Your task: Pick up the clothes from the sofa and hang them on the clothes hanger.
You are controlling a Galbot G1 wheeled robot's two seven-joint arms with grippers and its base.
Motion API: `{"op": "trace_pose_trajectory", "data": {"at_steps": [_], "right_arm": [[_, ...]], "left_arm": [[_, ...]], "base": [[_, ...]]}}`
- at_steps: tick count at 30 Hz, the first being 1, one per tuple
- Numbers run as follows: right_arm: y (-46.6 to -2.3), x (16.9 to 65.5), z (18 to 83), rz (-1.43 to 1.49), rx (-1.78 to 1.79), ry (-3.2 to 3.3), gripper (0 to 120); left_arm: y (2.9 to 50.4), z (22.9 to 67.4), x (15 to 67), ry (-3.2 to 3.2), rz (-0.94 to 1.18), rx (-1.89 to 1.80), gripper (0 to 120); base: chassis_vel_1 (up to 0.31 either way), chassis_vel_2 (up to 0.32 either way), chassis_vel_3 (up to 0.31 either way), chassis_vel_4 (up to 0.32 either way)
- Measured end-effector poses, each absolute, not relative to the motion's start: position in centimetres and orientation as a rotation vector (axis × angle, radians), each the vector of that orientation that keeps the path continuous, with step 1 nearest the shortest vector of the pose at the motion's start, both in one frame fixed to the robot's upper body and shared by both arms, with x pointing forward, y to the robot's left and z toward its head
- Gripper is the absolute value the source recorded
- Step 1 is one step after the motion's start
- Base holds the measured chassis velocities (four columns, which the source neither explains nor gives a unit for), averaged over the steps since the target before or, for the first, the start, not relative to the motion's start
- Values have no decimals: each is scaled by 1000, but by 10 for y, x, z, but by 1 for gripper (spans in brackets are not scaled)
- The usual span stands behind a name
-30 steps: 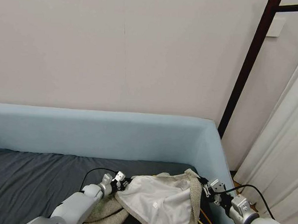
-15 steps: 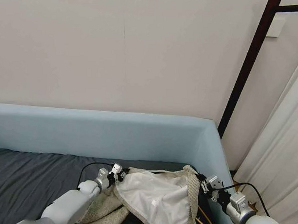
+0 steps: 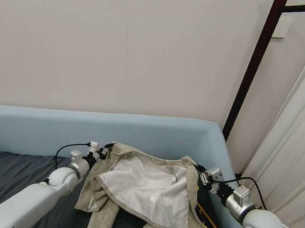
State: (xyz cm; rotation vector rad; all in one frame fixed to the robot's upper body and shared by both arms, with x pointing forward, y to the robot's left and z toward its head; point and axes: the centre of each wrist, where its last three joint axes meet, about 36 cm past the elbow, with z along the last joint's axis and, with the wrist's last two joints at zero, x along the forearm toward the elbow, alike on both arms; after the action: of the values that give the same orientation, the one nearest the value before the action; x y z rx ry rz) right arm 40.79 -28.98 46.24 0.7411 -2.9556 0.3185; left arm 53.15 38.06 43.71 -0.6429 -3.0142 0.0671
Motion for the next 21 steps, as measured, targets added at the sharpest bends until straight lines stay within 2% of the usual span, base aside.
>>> {"op": "trace_pose_trajectory", "data": {"at_steps": [9, 14, 15, 19, 21], "right_arm": [[-275, 424, 487, 214, 818, -3019, 0], [-282, 431, 542, 138, 801, -3122, 0], [-282, 431, 542, 138, 801, -3122, 0], [-287, 429, 576, 132, 813, -3151, 0], [-286, 426, 580, 126, 820, -3151, 0]], "left_arm": [[398, 487, 493, -3069, 106, -605, 0], [385, 562, 477, -3152, 180, -638, 0], [385, 562, 477, -3152, 180, -638, 0], [374, 611, 460, -3197, 209, -662, 0], [374, 617, 455, -3203, 202, -661, 0]], "base": [[0, 0, 0, 0], [0, 0, 0, 0], [0, 0, 0, 0], [0, 0, 0, 0], [0, 0, 0, 0]]}}
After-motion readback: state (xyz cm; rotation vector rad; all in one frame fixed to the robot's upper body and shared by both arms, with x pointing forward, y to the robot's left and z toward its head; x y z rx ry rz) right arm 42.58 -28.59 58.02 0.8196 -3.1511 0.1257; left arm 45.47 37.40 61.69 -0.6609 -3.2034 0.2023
